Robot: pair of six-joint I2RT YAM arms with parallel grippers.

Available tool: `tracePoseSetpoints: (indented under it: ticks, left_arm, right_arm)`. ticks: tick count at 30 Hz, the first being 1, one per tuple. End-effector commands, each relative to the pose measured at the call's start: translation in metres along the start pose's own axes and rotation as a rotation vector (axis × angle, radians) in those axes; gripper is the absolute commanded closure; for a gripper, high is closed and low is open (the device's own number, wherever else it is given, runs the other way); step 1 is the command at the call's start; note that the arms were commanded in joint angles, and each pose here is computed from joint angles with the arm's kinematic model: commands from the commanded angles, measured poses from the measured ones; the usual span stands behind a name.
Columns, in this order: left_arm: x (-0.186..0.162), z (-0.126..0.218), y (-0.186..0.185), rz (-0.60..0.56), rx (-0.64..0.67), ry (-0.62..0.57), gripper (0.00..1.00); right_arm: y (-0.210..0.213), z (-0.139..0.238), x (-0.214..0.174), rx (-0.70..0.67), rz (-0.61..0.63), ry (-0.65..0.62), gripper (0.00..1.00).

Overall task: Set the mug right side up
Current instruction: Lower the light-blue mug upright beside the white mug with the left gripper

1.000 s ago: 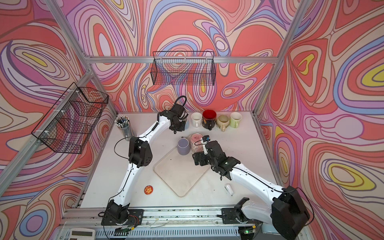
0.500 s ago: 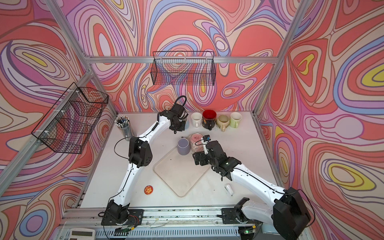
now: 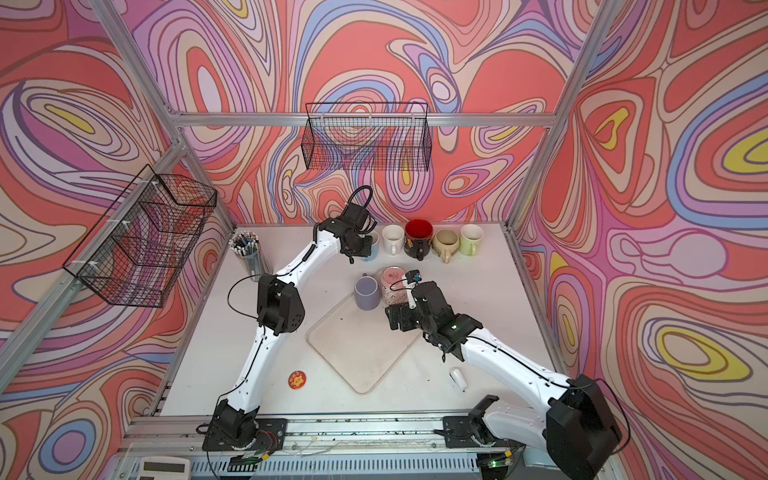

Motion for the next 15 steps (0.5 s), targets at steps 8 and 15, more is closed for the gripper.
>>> tracePoseSetpoints:
  ticks: [8, 15]
  left_arm:
    - [0.0107, 0.0007, 0.0029, 0.018, 0.007, -0.043, 0.74]
    - [0.0109, -0.0054, 0.0002, 0.020, -0.010, -0.047, 0.75]
  right_arm:
    - [0.0010, 0.0043, 0.0061, -0.004, 0.004, -0.016, 0.05]
    - [0.0006, 0.0022, 0.0046, -0.006, 0.003, -0.008, 0.04]
Point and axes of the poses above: each gripper's point midway between its finger pads, its own z axis back along the fingers, its own y axis along the line the jaws close on, x = y × z, the point moved 4 cm from there along z, back along the fingers, and after that the axes turned 5 degrees about -z, right-handed, at the moved point
